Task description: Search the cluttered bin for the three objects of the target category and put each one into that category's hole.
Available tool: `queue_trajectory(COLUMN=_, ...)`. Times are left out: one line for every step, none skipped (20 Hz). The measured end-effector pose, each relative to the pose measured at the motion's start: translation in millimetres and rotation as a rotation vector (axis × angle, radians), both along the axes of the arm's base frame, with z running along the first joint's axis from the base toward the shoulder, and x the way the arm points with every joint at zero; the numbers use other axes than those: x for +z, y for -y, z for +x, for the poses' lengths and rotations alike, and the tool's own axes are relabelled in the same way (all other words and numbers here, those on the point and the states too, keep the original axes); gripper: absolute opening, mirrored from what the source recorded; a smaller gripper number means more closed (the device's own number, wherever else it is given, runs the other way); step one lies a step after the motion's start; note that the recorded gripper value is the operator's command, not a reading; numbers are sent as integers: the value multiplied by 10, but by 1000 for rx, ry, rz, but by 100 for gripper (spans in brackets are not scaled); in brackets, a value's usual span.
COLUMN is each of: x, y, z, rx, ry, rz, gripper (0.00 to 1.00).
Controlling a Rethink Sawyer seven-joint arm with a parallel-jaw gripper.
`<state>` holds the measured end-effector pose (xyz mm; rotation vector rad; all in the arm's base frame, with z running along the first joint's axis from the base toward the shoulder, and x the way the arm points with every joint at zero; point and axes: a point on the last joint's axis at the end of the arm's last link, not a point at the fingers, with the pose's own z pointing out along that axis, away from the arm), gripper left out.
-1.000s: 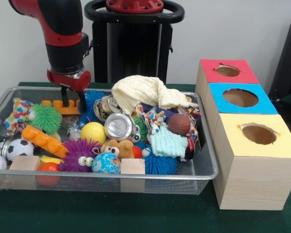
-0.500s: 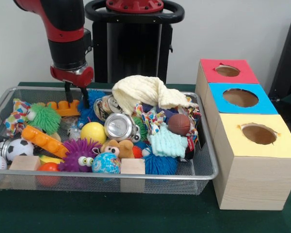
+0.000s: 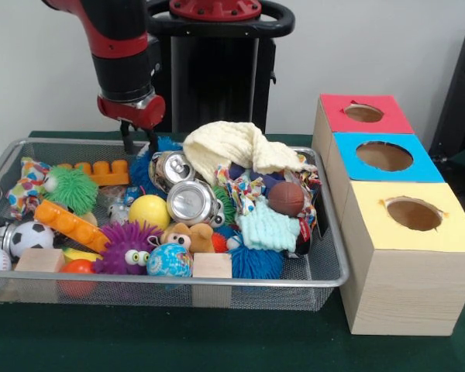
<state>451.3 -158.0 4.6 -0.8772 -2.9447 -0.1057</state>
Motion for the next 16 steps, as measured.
queue_trajectory(x=10, y=-18, z=2, rx=-1, ry=1, rz=4, gripper=100)
queue_trajectory(x=14, y=-34, z=3, rx=-2, ry=1, rz=7, gripper=100)
queue_trajectory(x=16, y=-44, z=3, rx=-2, ry=1, rz=9, gripper=100)
queue_trajectory(x=17, y=-57, z=4, rx=-3, ry=1, rz=12, gripper=100)
queue_trajectory(x=14, y=-89, z=6, rx=-3, ry=1, rz=20, gripper=100)
queue_trajectory(x=13, y=-101, z=7, rx=-3, ry=2, rz=24, gripper=100)
queue_trajectory(x=12, y=-108, z=7, rx=-3, ry=2, rz=27, gripper=100)
queue_trajectory(x=11, y=-125, z=8, rx=-4, ry=4, rz=35, gripper=100)
queue_trajectory(x=10, y=-129, z=7, rx=-5, ry=4, rz=38, gripper=100)
queue_trajectory(x=9, y=-134, z=6, rx=-6, ry=5, rz=42, gripper=100)
queue_trajectory(x=8, y=-137, z=7, rx=-7, ry=6, rz=46, gripper=100)
queue_trajectory(x=6, y=-137, z=5, rx=-10, ry=7, rz=50, gripper=100)
queue_trajectory(x=6, y=-135, z=5, rx=-10, ry=7, rz=51, gripper=100)
queue_trajectory(x=4, y=-136, z=-10, rx=-13, ry=5, rz=54, gripper=0)
queue_trajectory(x=4, y=-136, z=-13, rx=-13, ry=5, rz=54, gripper=0)
queue_trajectory(x=4, y=-136, z=-17, rx=-14, ry=4, rz=55, gripper=0)
